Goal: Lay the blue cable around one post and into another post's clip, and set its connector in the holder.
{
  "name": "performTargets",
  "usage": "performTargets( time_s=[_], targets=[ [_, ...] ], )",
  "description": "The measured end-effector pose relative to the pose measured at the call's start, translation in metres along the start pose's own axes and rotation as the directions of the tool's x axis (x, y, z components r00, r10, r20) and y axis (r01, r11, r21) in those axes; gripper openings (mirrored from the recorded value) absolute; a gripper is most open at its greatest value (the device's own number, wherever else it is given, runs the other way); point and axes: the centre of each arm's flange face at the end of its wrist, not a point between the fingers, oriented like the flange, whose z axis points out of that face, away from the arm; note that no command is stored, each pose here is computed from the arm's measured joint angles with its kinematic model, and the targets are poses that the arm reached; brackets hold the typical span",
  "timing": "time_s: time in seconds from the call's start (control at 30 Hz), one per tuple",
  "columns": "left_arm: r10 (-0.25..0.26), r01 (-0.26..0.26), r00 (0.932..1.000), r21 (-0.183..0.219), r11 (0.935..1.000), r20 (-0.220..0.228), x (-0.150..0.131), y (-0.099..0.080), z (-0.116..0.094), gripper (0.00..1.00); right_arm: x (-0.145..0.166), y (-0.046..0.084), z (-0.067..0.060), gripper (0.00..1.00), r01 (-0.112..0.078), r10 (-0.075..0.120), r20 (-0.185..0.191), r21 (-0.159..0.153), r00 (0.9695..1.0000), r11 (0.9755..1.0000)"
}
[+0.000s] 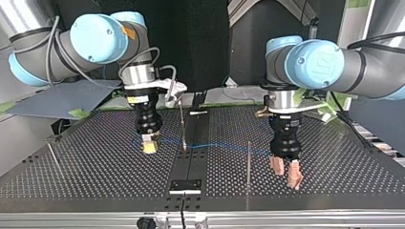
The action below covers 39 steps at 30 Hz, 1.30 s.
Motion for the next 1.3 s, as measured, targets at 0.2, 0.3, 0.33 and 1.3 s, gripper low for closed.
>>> performTargets(
  time_s=[0.2, 0.3, 0.33, 1.3],
  targets=[
    [0.008, -0.008, 0.9996, -0.012, 0.9999, -0.027, -0.002, 0.001, 0.013, 1.00, 0.006, 0.006, 0.016, 0.00, -0.003, 0.003, -0.013, -0.008, 0.9999, 1.0000],
    [0.014, -0.015, 0.9987, -0.025, 0.9996, -0.049, 0.001, 0.005, 0.019, 1.00, 0.010, 0.008, 0.025, 0.00, -0.005, 0.005, -0.027, -0.007, 0.9996, 1.0000],
    [0.016, -0.018, 0.9981, -0.029, 0.9994, -0.059, 0.003, 0.006, 0.020, 1.00, 0.011, 0.008, 0.027, 0.00, -0.006, 0.006, -0.032, -0.007, 0.9995, 1.0000],
    [0.125, -0.140, 0.9308, -0.019, 0.9900, -0.343, 0.115, 0.039, 0.044, 1.00, -0.003, 0.026, 0.075, 0.00, 0.015, -0.014, 0.009, -0.072, 0.9999, 0.9973]
  ],
)
